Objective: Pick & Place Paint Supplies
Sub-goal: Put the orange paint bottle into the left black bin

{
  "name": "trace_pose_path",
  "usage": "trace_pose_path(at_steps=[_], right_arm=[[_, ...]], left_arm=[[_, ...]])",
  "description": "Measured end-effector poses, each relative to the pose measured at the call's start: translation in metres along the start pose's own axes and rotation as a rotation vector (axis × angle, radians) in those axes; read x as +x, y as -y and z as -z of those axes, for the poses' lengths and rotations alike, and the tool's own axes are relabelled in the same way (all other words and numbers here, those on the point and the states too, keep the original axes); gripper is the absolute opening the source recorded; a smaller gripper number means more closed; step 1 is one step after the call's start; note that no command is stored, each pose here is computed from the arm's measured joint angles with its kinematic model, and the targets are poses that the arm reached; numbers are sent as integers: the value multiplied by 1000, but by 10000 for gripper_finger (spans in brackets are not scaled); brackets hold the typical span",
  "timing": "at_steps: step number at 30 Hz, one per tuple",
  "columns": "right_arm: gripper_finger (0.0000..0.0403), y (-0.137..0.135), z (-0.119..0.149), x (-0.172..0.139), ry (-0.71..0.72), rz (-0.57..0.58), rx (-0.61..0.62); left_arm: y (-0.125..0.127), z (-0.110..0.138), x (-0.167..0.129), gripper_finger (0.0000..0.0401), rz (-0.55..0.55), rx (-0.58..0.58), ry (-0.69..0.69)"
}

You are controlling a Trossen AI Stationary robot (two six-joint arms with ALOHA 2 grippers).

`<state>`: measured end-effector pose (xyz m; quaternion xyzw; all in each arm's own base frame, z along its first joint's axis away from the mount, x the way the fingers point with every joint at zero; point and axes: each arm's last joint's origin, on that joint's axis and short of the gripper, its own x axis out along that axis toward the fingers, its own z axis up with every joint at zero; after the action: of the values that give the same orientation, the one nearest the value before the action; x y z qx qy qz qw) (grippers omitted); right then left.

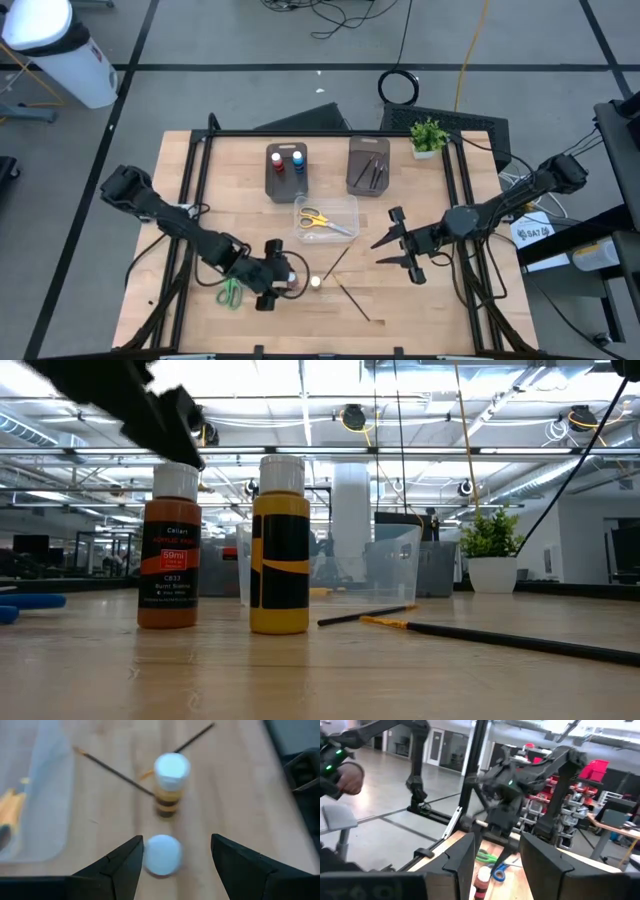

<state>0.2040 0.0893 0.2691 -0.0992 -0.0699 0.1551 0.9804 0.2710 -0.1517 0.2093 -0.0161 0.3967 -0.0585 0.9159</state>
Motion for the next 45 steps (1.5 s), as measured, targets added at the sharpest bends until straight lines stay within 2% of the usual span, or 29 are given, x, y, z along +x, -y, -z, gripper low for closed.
trace_pose_path(at_steps=[5,16,20,25,30,33,37,45], right_arm=[[140,0,-1,0,5,10,1],[135,0,-1,0,5,10,1],[135,0,0,0,-1,8,0],[135,0,0,0,-3,8,0],[135,0,0,0,-3,8,0],[134,0,0,0,-3,8,0],[134,0,0,0,-4,8,0],[134,0,1,0,-8,8,-1]], left_arm=[[-3,7,15,243,-41,4,-57],[-5,5,13,238,-41,-4,-49],[-5,5,13,202,-41,-9,-47],[-6,5,14,128,-22,-23,-52],[-10,2,12,123,17,-55,-63],[-14,-2,2,123,24,-89,-44],[-23,-10,-26,123,4,-123,3],[-64,-26,-90,123,-214,-134,206]])
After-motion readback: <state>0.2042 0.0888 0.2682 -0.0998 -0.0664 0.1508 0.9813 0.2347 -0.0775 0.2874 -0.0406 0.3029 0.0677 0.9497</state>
